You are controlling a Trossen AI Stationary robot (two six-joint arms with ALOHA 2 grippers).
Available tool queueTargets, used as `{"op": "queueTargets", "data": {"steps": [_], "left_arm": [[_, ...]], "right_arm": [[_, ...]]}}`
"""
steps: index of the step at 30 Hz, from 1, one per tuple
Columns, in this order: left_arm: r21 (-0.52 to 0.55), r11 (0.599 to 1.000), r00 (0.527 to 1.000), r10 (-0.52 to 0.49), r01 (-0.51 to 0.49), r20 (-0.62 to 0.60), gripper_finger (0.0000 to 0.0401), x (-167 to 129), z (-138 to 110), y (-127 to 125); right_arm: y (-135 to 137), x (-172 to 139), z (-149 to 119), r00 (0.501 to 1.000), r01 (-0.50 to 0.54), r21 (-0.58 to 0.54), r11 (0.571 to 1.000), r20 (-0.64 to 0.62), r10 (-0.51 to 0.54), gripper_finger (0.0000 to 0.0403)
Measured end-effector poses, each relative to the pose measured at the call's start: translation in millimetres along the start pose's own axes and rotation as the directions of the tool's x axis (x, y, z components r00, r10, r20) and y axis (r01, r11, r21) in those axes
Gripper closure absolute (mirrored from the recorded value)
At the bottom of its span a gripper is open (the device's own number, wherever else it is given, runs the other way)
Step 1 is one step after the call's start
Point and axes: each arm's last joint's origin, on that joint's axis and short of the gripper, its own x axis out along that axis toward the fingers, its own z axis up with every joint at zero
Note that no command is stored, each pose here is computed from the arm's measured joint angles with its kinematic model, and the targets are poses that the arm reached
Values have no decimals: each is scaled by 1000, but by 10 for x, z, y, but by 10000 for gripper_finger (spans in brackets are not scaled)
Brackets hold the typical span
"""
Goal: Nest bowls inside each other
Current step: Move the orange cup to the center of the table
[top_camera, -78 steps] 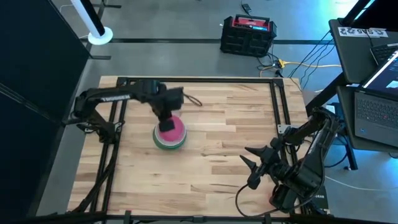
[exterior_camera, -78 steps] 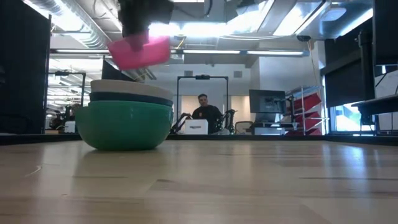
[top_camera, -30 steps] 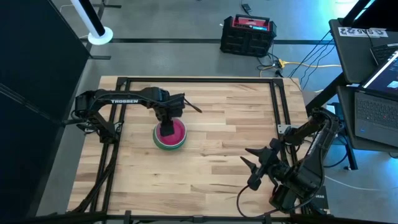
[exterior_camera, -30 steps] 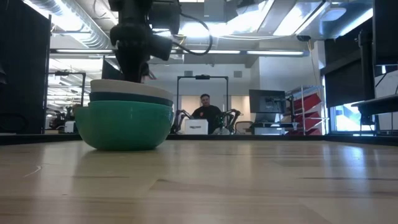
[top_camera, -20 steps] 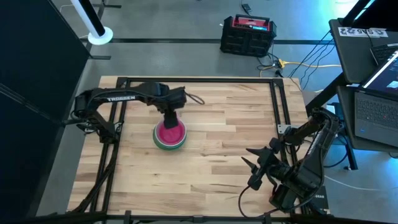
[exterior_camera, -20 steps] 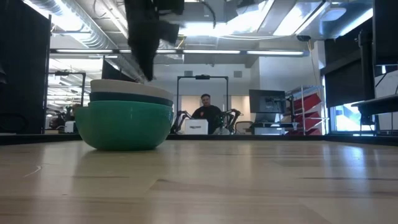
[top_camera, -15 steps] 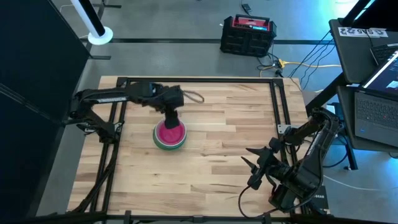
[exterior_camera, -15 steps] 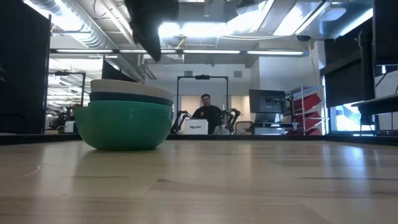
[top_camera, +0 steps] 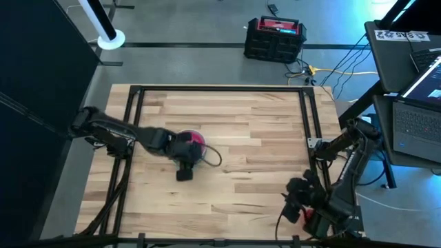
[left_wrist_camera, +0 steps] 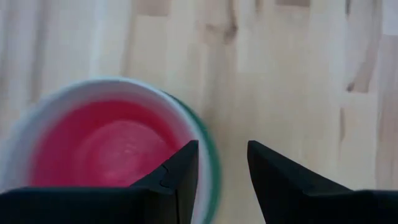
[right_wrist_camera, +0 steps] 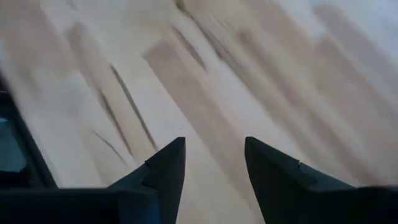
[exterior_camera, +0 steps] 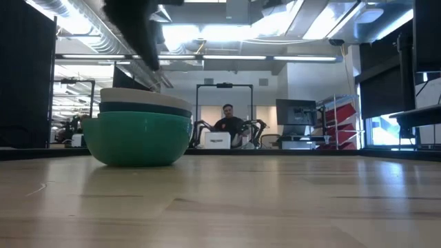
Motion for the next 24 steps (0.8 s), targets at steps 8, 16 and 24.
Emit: {"op": "queueTargets", "data": {"steps": [8,16,24], "left_arm": [[27,999,999,-35,35,25,279,166,-147,-199],[51,997,993,-58,53,101,279,162,-70,-216],[69,996,993,-58,51,105,279,162,-65,-214]], "right_arm": [[-4,-111,-420,971,-60,248,967,-210,114,249],[50,-230,-610,920,-91,365,927,-327,218,249],[146,-173,-708,896,-75,344,936,-389,214,249]]}}
